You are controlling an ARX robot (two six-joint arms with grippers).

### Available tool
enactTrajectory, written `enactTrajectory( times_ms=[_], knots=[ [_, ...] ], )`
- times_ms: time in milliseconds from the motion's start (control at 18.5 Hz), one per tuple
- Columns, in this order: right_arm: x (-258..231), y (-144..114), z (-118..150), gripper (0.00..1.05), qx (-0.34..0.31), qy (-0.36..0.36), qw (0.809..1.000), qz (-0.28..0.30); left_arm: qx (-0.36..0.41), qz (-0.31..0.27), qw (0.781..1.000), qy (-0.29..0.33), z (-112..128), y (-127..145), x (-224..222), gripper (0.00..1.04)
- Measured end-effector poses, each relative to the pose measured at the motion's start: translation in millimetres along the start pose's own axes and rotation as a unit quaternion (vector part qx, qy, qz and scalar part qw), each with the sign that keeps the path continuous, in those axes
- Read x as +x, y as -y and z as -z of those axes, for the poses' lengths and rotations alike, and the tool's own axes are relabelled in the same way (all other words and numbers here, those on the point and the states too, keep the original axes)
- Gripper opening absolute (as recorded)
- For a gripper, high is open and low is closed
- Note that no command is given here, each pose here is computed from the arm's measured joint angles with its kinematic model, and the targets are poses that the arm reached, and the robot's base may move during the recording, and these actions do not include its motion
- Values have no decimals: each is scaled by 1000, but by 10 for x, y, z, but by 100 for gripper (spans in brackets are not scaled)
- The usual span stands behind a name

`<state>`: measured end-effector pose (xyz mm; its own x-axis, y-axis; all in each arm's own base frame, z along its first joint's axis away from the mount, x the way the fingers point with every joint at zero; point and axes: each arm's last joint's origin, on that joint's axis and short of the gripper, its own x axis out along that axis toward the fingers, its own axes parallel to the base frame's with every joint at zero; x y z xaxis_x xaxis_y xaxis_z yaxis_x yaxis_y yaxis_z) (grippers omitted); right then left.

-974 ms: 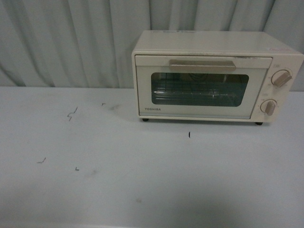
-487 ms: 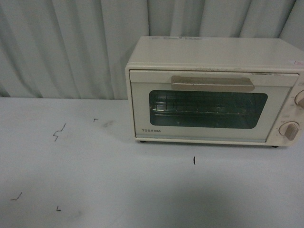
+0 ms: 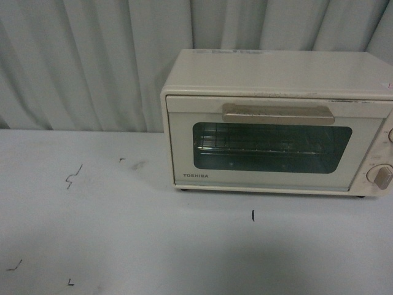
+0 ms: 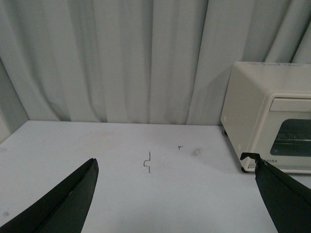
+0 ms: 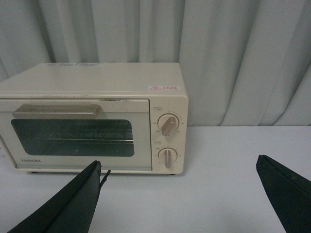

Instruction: Open oven

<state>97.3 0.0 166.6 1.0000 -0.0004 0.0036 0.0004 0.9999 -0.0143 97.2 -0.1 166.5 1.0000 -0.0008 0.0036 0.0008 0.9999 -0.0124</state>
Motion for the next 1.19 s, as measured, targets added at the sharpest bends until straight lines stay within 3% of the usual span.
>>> enactTrajectory(
  times_ms=[216, 271, 325, 379, 433, 649, 920, 1190],
  knots=[
    [0, 0, 0, 98, 0, 0, 1000, 0, 0, 0, 1000, 0, 0, 0, 0, 98],
    [0, 0, 0, 98, 0, 0, 1000, 0, -9, 8, 999, -47, 22, -2, -4, 98],
    [0, 0, -1, 98, 0, 0, 1000, 0, -49, 33, 981, -186, -6, 0, 15, 98],
    [0, 0, -1, 98, 0, 0, 1000, 0, -94, 35, 956, -275, -63, 10, 83, 98],
    [0, 0, 0, 98, 0, 0, 1000, 0, -117, 42, 946, -301, -53, 44, 131, 98],
    [0, 0, 0, 98, 0, 0, 1000, 0, -167, 84, 935, -300, -34, 304, 406, 98],
    [0, 0, 0, 98, 0, 0, 1000, 0, -226, 140, 906, -329, 113, 971, 968, 98],
    [0, 0, 0, 98, 0, 0, 1000, 0, -243, 158, 880, -376, 366, 1572, 1386, 98]
  ],
)
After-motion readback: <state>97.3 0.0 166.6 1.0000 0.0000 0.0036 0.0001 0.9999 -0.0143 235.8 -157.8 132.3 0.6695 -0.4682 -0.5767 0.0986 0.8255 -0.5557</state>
